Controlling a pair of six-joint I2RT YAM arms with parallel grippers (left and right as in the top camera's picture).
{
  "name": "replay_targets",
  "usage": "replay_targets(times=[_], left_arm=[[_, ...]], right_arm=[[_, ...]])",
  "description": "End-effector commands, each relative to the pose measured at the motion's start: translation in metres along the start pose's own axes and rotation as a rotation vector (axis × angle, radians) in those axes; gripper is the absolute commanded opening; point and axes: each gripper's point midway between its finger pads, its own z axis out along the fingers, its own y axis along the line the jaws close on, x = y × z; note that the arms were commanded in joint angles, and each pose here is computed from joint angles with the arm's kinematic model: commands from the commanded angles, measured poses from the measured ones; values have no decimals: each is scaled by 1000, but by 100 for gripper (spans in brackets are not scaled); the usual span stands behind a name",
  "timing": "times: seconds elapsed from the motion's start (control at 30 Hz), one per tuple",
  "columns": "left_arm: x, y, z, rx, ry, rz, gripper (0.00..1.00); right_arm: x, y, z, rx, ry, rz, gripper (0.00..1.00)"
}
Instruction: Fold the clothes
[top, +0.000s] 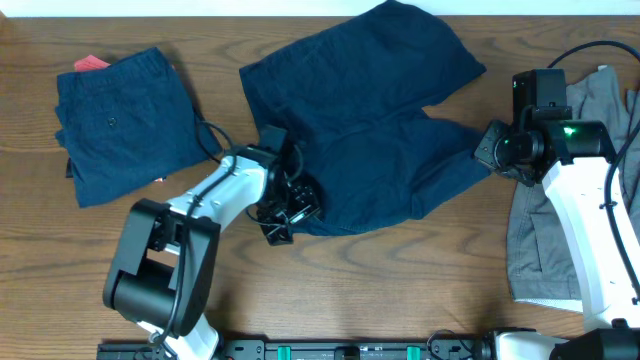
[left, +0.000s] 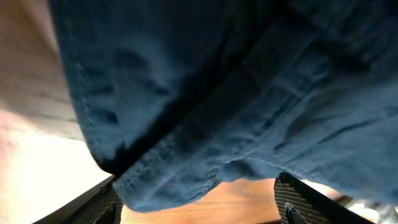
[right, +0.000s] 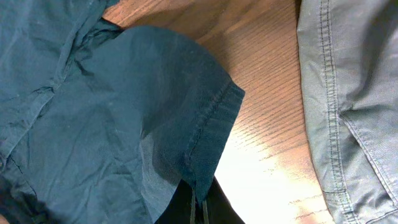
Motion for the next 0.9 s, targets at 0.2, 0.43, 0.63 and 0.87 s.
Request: replay_targets(times=[0.2,0.43,0.63,0.87], left_arm=[[-21,24,-2,-141,-187,-160,78],[-32,16,-3,-113,-235,-153,66],[-30,20,-1,-124,-228,-157,21],[-4,36,-9,-188,-120,-13,6]], right_arm=[[1,1,0,4,-3,5,1],[1,0,0,8,-4,6,1],[1,0,0,9,-2,6,1],[1,-14,-1,58,-1,20,1]])
